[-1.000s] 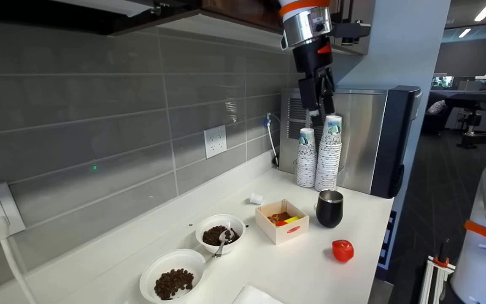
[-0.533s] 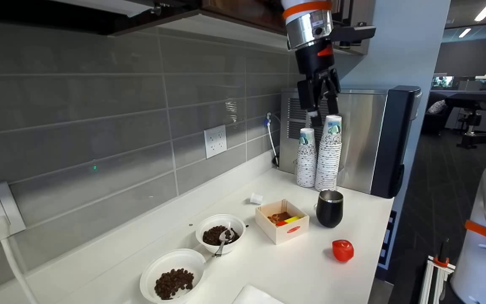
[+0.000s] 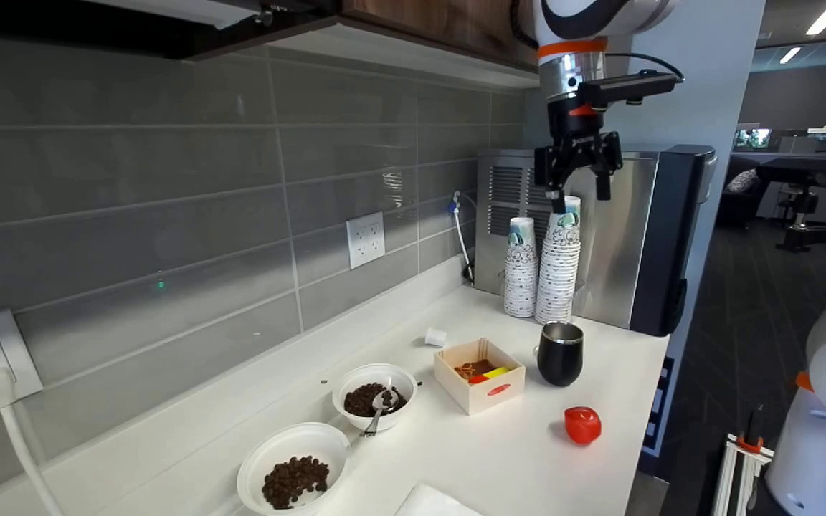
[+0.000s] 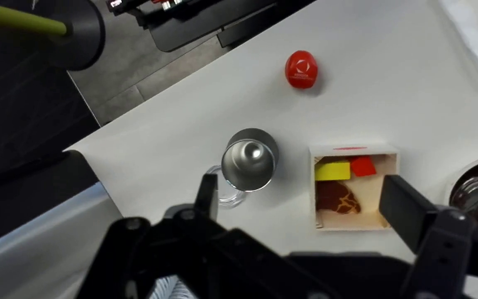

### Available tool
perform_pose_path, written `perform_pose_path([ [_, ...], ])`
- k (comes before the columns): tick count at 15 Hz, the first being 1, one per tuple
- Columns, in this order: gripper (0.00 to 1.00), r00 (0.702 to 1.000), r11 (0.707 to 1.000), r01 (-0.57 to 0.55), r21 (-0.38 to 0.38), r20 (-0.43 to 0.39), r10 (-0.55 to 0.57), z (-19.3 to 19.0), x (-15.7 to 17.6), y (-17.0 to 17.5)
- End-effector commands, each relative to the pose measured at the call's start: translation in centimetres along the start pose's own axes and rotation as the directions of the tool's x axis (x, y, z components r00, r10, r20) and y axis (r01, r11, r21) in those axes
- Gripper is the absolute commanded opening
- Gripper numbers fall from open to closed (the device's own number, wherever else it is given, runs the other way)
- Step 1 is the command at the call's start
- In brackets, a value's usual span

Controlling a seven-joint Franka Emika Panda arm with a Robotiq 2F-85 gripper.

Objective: Put the clear lid on the black thermos.

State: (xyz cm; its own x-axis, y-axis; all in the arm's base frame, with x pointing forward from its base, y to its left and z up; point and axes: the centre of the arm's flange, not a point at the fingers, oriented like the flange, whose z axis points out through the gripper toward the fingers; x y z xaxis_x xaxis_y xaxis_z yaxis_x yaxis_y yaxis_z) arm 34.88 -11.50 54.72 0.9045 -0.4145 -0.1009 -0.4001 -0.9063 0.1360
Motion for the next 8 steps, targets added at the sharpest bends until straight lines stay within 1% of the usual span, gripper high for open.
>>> perform_pose_path([
  [1, 1.00, 0.981, 0.980, -0.193, 0.054, -0.024, 0.195, 3.8, 3.0, 4.1],
  [4, 1.00, 0.938, 0.934, -0.336, 0.124, -0.041, 0.343, 7.2, 5.9, 6.2],
  [6, 1.00, 0.898, 0.892, -0.422, 0.160, -0.058, 0.435, 9.3, 7.8, 6.7],
  [8, 1.00, 0.851, 0.844, -0.497, 0.202, -0.075, 0.520, 11.1, 9.5, 6.7],
])
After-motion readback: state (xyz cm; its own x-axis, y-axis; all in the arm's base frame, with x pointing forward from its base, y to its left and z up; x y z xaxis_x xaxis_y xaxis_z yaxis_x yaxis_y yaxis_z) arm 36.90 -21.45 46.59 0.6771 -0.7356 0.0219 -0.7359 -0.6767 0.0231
